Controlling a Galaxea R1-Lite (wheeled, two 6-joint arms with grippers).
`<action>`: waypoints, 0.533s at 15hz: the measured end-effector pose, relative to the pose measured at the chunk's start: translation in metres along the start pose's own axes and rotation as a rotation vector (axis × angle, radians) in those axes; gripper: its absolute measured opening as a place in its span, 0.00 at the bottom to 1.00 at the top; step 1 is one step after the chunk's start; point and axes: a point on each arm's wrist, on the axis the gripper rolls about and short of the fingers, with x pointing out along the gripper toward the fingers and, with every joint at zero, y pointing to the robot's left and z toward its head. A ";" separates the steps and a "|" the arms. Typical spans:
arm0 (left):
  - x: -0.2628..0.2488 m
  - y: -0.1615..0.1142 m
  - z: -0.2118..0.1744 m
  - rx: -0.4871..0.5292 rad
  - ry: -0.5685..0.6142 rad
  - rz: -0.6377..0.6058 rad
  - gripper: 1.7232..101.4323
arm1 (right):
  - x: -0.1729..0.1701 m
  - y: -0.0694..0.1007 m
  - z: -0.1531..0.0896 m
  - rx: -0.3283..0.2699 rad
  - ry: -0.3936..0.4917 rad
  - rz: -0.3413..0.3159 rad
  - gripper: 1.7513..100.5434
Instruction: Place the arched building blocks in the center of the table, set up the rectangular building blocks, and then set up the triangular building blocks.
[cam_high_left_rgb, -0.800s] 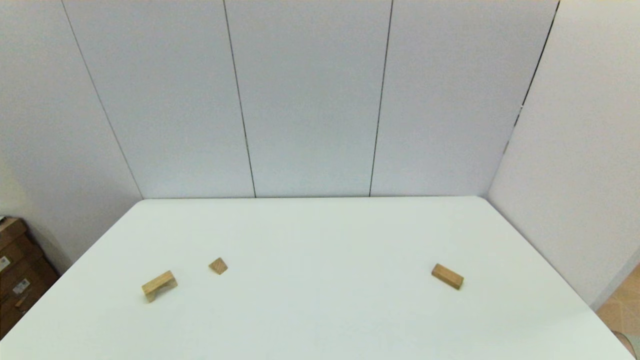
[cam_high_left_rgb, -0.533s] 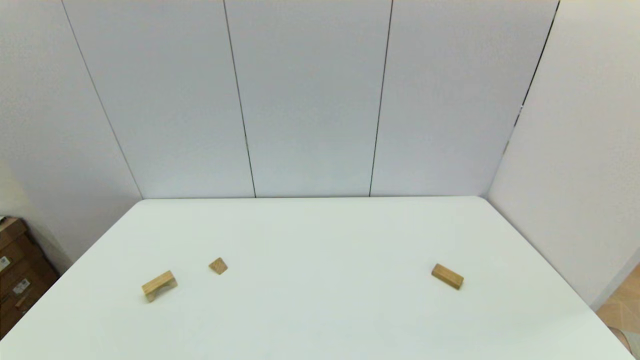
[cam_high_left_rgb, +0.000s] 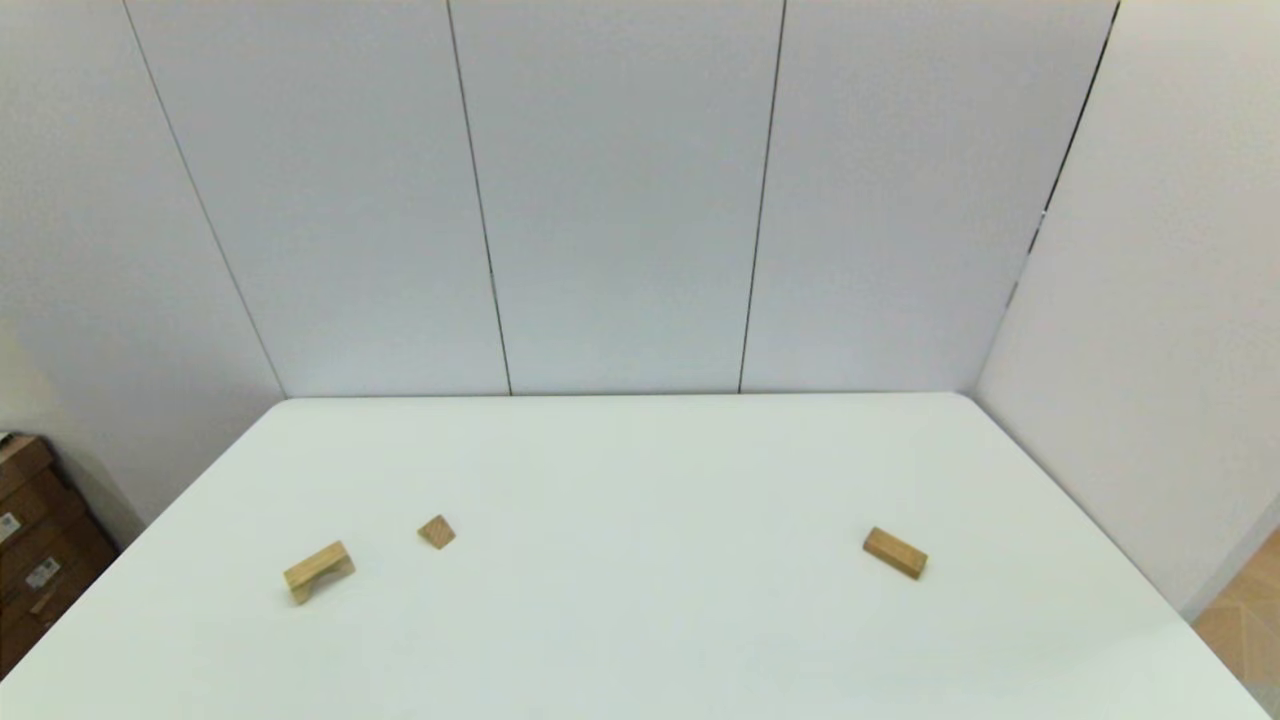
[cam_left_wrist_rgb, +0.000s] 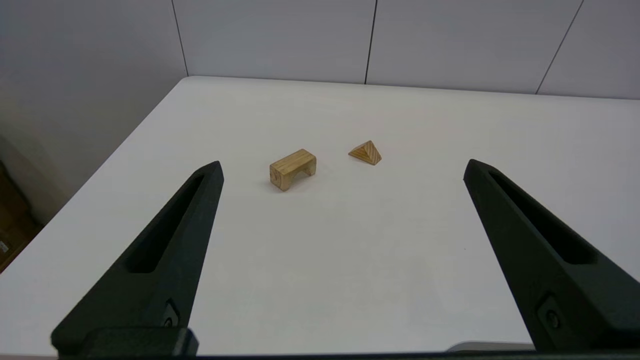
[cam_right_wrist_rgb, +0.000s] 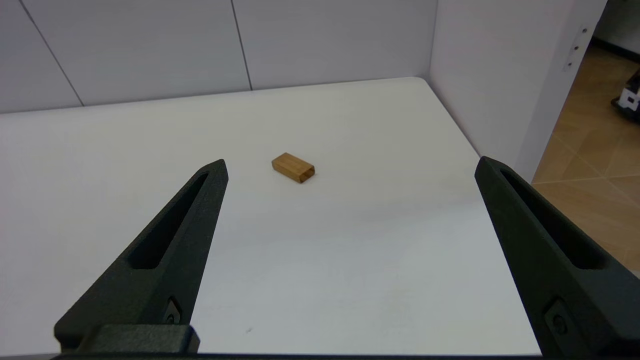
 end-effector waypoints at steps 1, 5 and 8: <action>0.000 0.000 0.001 0.000 -0.001 0.000 0.96 | 0.000 0.000 0.000 0.000 0.000 0.000 0.97; -0.004 -0.001 0.009 -0.016 -0.011 -0.006 0.96 | 0.000 0.000 0.000 0.000 0.000 0.000 0.97; -0.011 -0.002 0.022 -0.036 -0.002 -0.017 0.96 | 0.000 0.000 0.000 0.000 0.000 0.000 0.97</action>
